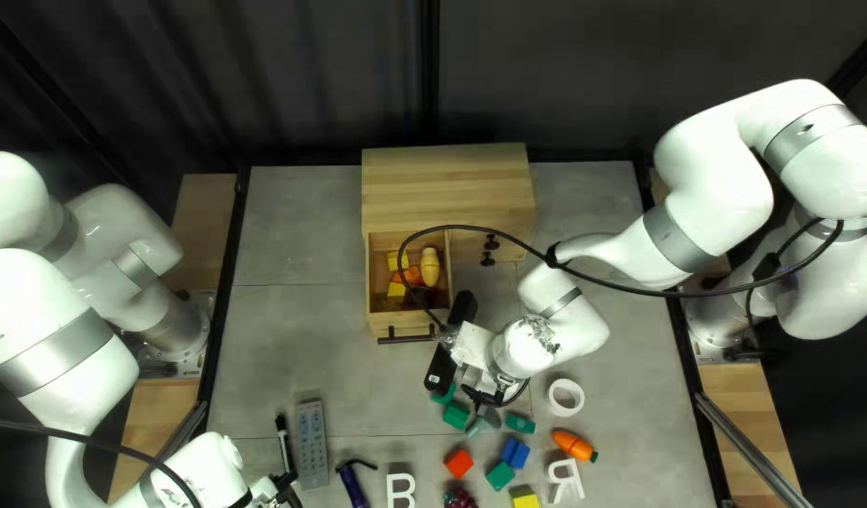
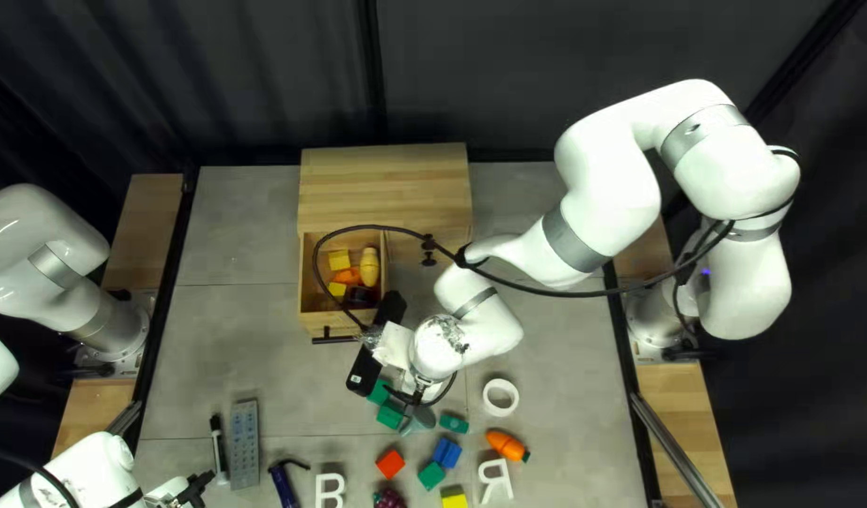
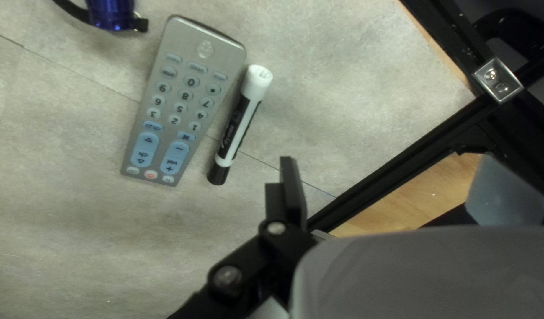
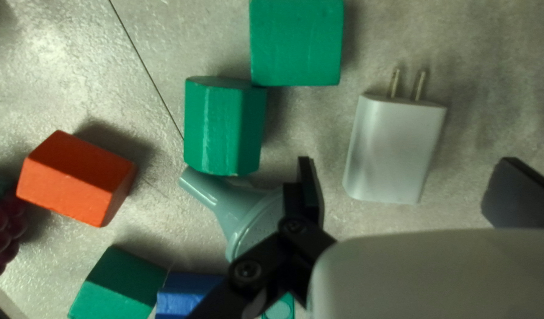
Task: Open drawers and place objects into drawer and close
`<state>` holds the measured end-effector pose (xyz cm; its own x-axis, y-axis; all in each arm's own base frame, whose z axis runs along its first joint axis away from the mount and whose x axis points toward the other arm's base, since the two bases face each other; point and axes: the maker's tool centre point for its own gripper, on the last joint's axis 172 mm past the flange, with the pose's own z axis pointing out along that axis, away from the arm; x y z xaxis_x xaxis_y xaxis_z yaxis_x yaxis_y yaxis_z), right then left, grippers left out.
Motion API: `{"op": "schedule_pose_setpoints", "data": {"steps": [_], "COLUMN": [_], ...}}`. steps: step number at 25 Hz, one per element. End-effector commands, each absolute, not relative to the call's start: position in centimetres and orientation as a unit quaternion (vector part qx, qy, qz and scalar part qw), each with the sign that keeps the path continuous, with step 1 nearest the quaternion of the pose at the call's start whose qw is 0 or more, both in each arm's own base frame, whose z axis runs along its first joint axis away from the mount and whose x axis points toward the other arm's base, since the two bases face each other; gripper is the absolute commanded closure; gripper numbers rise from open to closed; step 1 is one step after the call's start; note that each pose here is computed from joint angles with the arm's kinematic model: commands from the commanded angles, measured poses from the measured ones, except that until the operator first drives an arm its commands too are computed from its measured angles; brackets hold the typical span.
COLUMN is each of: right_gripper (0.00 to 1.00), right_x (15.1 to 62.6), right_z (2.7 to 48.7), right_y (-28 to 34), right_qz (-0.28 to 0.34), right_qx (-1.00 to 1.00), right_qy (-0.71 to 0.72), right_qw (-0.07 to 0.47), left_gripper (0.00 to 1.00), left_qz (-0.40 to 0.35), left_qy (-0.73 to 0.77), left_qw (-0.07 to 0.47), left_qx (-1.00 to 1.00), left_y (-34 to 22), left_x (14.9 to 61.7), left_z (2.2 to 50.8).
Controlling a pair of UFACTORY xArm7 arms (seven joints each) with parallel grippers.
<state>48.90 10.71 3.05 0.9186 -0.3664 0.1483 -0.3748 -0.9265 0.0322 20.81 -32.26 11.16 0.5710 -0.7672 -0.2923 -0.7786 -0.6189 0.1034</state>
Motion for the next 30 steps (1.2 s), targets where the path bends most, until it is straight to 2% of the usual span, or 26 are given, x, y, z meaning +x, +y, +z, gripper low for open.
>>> {"op": "schedule_pose_setpoints", "data": {"steps": [1, 10, 11, 12, 13, 14, 15, 17, 24, 30], "right_gripper": [0.0, 0.0, 0.03, 0.31, 0.45, 0.72, 0.83, 0.92, 0.92, 0.92], "right_x": [49.1, 49.3, 49.3, 49.4, 49.4, 49.4, 49.5, 49.4, 49.2, 49.5], "right_z": [2.9, 2.4, 2.3, 2.3, 2.3, 2.3, 2.3, 2.3, 3.4, 9.1], "right_y": [10.6, 10.7, 10.7, 10.7, 10.7, 10.7, 10.7, 10.8, 10.7, 9.0], "right_qz": [0.074, 0.084, 0.085, 0.085, 0.086, 0.085, 0.085, 0.085, 0.079, 0.082], "right_qx": [0.979, 0.978, 0.979, 0.979, 0.979, 0.979, 0.979, 0.98, 0.979, 0.977], "right_qy": [-0.19, -0.187, -0.185, -0.185, -0.184, -0.183, -0.182, -0.18, -0.184, -0.187], "right_qw": [0.029, 0.025, 0.026, 0.026, 0.026, 0.027, 0.027, 0.029, 0.036, 0.063], "left_gripper": [0.0, 0.0, 0.0, 0.0, 0.0, 0.0, 0.0, 0.0, 0.0, 0.0], "left_qz": [0.156, 0.156, 0.156, 0.156, 0.156, 0.156, 0.156, 0.156, 0.156, 0.156], "left_qy": [0.436, 0.436, 0.436, 0.436, 0.436, 0.436, 0.436, 0.436, 0.436, 0.436], "left_qw": [0.018, 0.018, 0.018, 0.018, 0.018, 0.018, 0.018, 0.018, 0.018, 0.018], "left_qx": [-0.886, -0.886, -0.886, -0.886, -0.886, -0.886, -0.886, -0.886, -0.886, -0.886], "left_y": [-32.3, -32.3, -32.3, -32.3, -32.3, -32.3, -32.3, -32.3, -32.3, -32.3], "left_x": [20.8, 20.8, 20.8, 20.8, 20.8, 20.8, 20.8, 20.8, 20.8, 20.8], "left_z": [11.2, 11.2, 11.2, 11.2, 11.2, 11.2, 11.2, 11.2, 11.2, 11.2]}}
